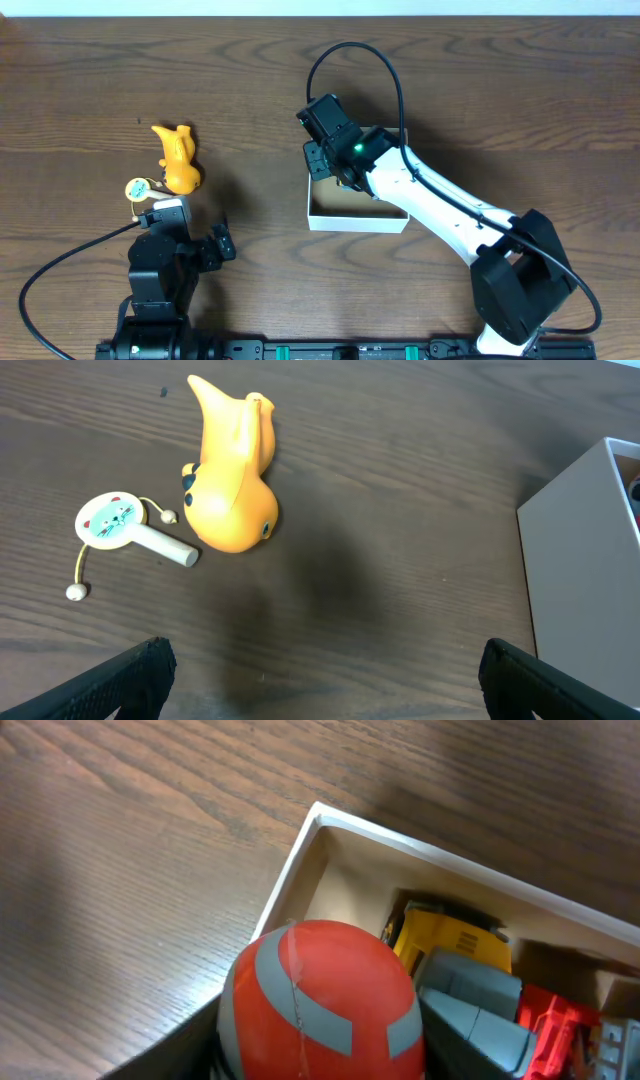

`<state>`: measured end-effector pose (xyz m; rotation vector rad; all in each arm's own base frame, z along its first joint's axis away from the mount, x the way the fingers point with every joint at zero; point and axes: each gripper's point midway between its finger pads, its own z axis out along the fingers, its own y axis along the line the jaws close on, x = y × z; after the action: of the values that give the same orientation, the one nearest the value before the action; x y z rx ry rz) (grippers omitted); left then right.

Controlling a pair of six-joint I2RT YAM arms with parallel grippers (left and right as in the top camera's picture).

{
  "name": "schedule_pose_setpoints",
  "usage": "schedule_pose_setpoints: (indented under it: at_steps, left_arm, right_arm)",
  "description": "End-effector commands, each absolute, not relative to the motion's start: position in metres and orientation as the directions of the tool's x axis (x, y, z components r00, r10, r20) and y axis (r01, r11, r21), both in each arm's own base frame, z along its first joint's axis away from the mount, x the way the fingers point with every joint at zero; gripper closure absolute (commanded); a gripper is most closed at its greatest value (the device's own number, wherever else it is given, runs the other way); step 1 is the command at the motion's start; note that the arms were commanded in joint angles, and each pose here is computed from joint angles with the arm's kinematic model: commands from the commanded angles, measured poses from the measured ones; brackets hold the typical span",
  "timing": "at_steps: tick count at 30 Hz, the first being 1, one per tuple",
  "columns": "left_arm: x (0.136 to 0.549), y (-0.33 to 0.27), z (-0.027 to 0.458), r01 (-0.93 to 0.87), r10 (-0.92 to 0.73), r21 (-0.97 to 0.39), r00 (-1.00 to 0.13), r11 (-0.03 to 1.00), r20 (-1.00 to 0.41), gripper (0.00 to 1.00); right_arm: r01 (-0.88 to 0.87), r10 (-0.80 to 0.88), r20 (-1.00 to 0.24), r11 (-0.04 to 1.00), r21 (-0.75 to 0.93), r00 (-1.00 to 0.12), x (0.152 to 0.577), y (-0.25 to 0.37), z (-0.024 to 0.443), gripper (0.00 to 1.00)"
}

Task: Pack container
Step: 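Lift the red ball and carry it left over the box, then lower the red ball into the box corner and open the right gripper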

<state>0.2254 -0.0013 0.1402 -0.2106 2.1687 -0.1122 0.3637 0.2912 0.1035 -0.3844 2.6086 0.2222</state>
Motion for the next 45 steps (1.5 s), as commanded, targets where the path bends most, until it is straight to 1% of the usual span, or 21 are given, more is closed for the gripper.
schedule_pose_setpoints:
  at_steps: [1,4,17,25,26,27,28,29,31,33,34,35,37,45]
  left_arm:
    - [0.227,0.000,0.150,-0.117,-0.206,-0.170,-0.540,0.979,-0.816,0.02]
    - [0.227,0.000,0.150,-0.117,-0.206,-0.169,-0.540,0.979,-0.816,0.02]
    - [0.225,0.000,0.147,-0.119,-0.206,-0.168,-0.551,0.979,-0.809,0.02]
    - [0.225,0.000,0.147,-0.119,-0.206,-0.168,-0.551,0.979,-0.809,0.02]
    - [0.225,0.000,0.147,-0.119,-0.206,-0.168,-0.551,0.979,-0.809,0.02]
    - [0.225,0.000,0.147,-0.119,-0.206,-0.168,-0.551,0.979,-0.809,0.02]
    - [0.225,0.000,0.147,-0.119,-0.206,-0.168,-0.551,0.979,-0.809,0.02]
    - [0.225,0.000,0.147,-0.119,-0.206,-0.168,-0.551,0.979,-0.809,0.02]
    - [0.225,0.000,0.147,-0.119,-0.206,-0.168,-0.551,0.979,-0.809,0.02]
    - [0.225,0.000,0.147,-0.119,-0.206,-0.168,-0.551,0.979,-0.809,0.02]
    - [0.225,0.000,0.147,-0.119,-0.206,-0.168,-0.551,0.979,-0.809,0.02]
    - [0.225,0.000,0.147,-0.119,-0.206,-0.168,-0.551,0.979,-0.809,0.02]
    - [0.225,0.000,0.147,-0.119,-0.206,-0.168,-0.551,0.979,-0.809,0.02]
    - [0.225,0.000,0.147,-0.119,-0.206,-0.168,-0.551,0.979,-0.809,0.02]
  right_arm:
    - [-0.314,-0.240,-0.496,0.947,0.070,-0.835,0.367,0.291,0.101,0.45]
    - [-0.313,-0.239,-0.496,0.947,0.070,-0.835,0.367,0.290,0.101,0.36]
    - [-0.310,-0.237,-0.496,0.948,0.069,-0.835,0.368,0.289,0.101,0.30]
    - [-0.303,-0.232,-0.495,0.951,0.066,-0.837,0.370,0.286,0.101,0.31]
    - [-0.310,-0.240,-0.490,0.948,0.066,-0.838,0.368,0.286,0.100,0.33]
    - [-0.331,-0.260,-0.480,0.941,0.067,-0.838,0.365,0.287,0.100,0.39]
    - [-0.344,-0.276,-0.465,0.936,0.068,-0.841,0.360,0.286,0.099,0.48]
    - [-0.346,-0.282,-0.452,0.936,0.064,-0.846,0.357,0.285,0.098,0.54]
    - [-0.346,-0.293,-0.424,0.937,0.052,-0.857,0.350,0.280,0.096,0.74]
    - [-0.349,-0.303,-0.393,0.936,0.051,-0.869,0.342,0.276,0.094,0.91]
    - [-0.351,-0.307,-0.375,0.935,0.051,-0.875,0.338,0.274,0.094,0.97]
    - [-0.351,-0.311,-0.361,0.935,0.050,-0.879,0.334,0.272,0.093,0.99]
    - [-0.355,-0.319,-0.338,0.934,0.049,-0.885,0.329,0.269,0.092,0.99]
    - [-0.486,-0.444,-0.277,0.867,0.108,-0.852,0.303,0.283,0.089,0.99]
